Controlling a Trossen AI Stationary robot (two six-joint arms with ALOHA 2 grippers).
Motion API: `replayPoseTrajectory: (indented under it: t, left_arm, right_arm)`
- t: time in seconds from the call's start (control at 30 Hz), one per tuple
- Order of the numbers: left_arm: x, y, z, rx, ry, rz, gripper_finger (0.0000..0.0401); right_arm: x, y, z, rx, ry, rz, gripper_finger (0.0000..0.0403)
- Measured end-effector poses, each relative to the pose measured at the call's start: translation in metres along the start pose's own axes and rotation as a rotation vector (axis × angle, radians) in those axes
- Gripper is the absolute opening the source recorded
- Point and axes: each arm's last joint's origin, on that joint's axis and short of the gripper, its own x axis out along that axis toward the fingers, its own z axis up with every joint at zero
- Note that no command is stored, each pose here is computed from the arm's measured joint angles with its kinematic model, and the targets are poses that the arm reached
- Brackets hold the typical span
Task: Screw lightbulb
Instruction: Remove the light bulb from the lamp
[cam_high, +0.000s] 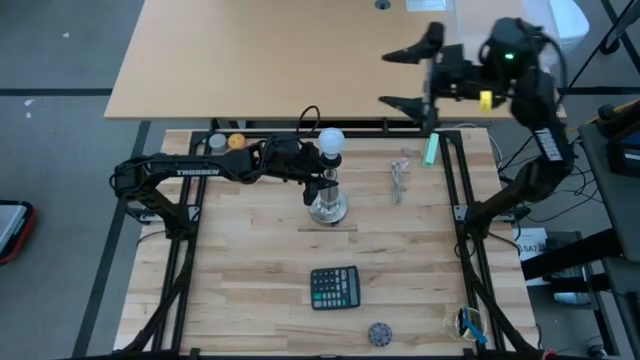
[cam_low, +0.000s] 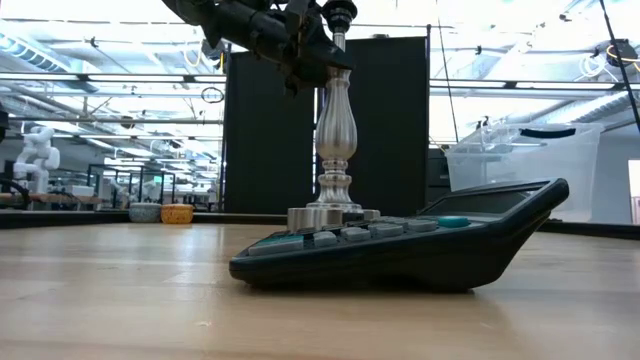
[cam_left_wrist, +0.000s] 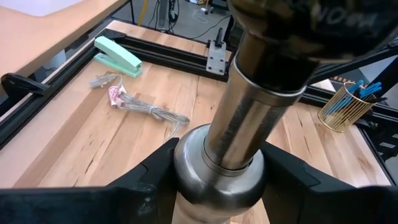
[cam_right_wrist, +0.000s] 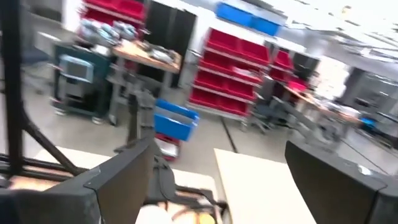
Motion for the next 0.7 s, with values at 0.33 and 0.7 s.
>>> replayPoseTrajectory:
  t: [0.33,0.7]
  left_arm:
    - [0.000,0.001,0.000,0.004,-0.001,0.005,0.0175]
    - [0.000,0.001,0.000,0.006,-0.002,0.009,0.0175]
  right_arm:
    - [-0.035,0.039,0.007,0.078,0.240,-0.164,0.0357]
    - [0.015,0.070,-0.019,0.240,0.462,-0.133,0.0357]
